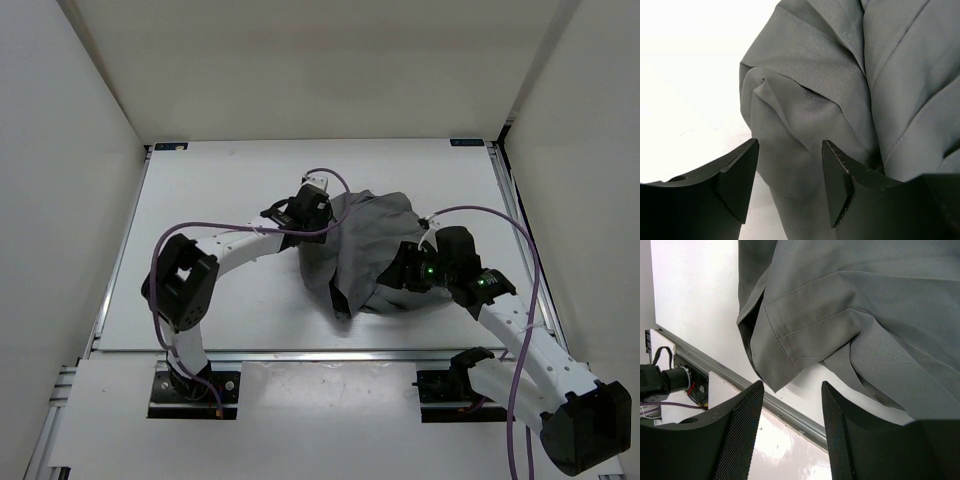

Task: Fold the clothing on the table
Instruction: Flatten the skirt out

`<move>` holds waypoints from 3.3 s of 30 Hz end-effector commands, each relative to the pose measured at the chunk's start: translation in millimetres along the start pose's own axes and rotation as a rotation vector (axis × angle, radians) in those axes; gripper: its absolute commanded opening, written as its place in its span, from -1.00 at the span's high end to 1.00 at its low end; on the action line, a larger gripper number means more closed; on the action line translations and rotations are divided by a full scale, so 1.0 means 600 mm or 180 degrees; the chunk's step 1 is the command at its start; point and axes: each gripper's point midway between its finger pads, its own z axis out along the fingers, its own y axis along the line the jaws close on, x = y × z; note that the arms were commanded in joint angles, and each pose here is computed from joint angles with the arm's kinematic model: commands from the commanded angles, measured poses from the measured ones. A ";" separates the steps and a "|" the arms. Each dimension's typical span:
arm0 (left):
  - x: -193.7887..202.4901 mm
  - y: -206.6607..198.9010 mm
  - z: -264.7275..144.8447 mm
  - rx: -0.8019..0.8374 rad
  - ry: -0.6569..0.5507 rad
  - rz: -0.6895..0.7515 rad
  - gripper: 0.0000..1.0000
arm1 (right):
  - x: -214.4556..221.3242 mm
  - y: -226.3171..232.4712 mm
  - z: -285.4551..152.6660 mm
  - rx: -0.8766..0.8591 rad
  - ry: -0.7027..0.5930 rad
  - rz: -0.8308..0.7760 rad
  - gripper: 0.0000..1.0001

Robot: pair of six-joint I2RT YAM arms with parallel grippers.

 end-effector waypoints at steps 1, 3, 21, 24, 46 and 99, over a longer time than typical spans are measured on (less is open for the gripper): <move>-0.029 -0.017 0.012 0.0030 -0.0156 0.0010 -0.28 | -0.009 0.014 0.000 -0.0132 -0.0045 -0.0038 -0.11; -0.044 -0.018 0.021 0.0012 -0.0223 -0.0020 -0.22 | -0.010 0.017 -0.002 -0.0156 -0.0056 -0.0039 -0.11; -0.188 0.038 -0.200 0.0590 -0.1138 -0.0664 1.00 | 0.010 0.035 0.027 -0.0245 0.0099 -0.0058 -0.11; -0.123 0.104 -0.194 0.0388 -0.1053 -0.0919 1.00 | 0.006 0.035 0.033 -0.0208 0.0136 -0.0019 -0.10; 0.124 0.208 -0.183 0.0184 -0.0495 -0.1523 1.00 | -0.060 0.091 0.158 0.0027 0.0485 -0.0830 -0.15; 0.079 0.172 -0.229 0.0728 -0.0802 -0.1637 0.31 | -0.069 -0.082 0.055 0.2116 0.0651 -0.0535 1.00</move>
